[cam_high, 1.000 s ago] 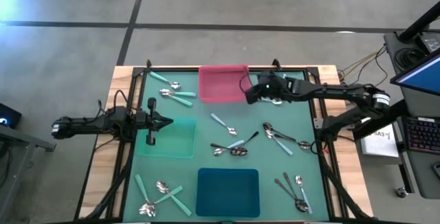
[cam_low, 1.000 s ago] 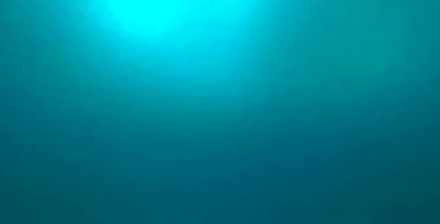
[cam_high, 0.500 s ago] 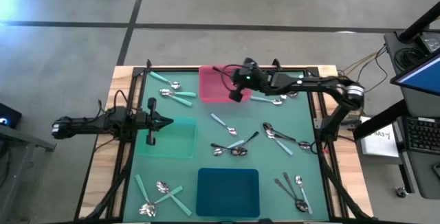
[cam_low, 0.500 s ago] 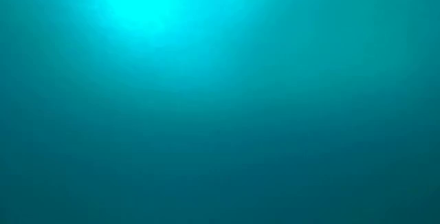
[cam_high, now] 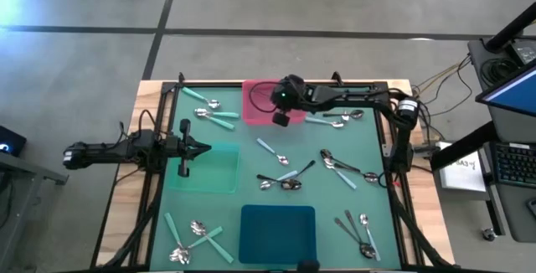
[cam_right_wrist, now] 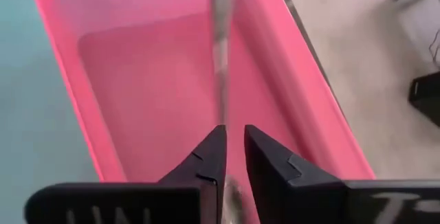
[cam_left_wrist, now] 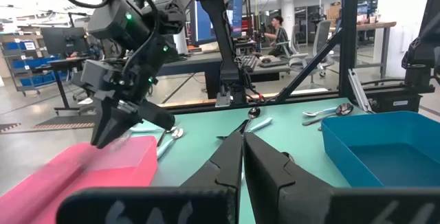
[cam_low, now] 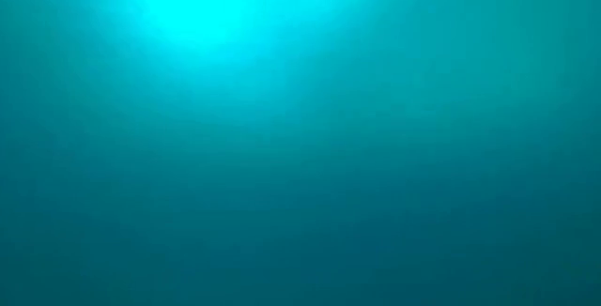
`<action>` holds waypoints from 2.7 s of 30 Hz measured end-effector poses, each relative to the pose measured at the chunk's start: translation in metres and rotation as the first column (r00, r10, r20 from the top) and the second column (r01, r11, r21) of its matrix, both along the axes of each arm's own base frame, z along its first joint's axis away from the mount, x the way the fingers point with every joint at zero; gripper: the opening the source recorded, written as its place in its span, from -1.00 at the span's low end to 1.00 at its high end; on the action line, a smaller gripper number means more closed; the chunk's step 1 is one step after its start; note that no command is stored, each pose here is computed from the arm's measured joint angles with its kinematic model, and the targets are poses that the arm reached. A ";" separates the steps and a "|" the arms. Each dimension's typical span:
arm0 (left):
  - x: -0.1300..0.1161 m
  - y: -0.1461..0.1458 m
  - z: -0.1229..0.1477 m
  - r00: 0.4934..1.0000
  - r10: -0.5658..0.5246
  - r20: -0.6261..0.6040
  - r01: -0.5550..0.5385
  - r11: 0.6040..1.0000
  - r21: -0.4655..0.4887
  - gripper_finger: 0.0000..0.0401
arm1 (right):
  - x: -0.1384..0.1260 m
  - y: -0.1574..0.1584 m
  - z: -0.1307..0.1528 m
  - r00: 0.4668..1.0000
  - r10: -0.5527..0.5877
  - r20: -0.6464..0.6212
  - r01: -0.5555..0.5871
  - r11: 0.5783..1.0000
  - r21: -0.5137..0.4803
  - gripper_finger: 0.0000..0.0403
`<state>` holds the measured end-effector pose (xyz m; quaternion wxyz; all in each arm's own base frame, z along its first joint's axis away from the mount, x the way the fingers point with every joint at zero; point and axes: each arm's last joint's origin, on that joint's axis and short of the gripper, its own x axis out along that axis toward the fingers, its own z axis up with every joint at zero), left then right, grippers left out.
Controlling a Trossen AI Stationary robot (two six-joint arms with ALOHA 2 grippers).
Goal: Sort silverware by color (type)
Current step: Put the black spoon into the red bin, then put the blue spoon into the blue bin
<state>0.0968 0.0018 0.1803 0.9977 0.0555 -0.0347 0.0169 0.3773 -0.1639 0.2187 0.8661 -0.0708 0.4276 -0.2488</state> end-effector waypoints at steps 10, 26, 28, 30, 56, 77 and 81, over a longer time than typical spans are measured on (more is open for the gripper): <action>0.000 0.000 0.000 1.000 0.000 0.000 0.000 1.000 0.000 -1.00 | -0.020 0.017 0.017 0.995 -0.086 -0.050 0.091 0.989 0.115 -0.74; 0.000 0.000 0.000 1.000 -0.001 0.000 0.001 1.000 0.000 -1.00 | -0.100 0.141 0.031 0.916 -0.328 -0.230 0.398 0.811 0.429 -0.74; 0.000 0.000 0.000 1.000 0.000 0.000 0.000 1.000 0.000 -1.00 | -0.109 0.157 0.022 0.900 -0.350 -0.261 0.436 0.751 0.496 -0.74; 0.000 0.000 0.000 1.000 0.000 0.000 0.000 1.000 0.000 -1.00 | -0.118 0.173 0.014 0.883 -0.365 -0.296 0.470 0.701 0.537 -0.74; 0.000 0.000 0.000 1.000 0.000 0.000 0.000 1.000 0.000 -1.00 | -0.146 0.223 -0.027 0.797 -0.386 -0.464 0.598 0.608 0.522 -0.65; 0.000 0.000 0.000 1.000 0.000 0.000 0.000 1.000 0.000 -1.00 | -0.162 0.219 -0.073 0.722 -0.422 -0.548 0.682 0.566 0.463 -0.49; 0.000 0.000 0.000 1.000 0.000 0.000 0.000 1.000 0.000 -1.00 | -0.163 0.219 -0.077 0.728 -0.429 -0.534 0.679 0.562 0.473 -0.53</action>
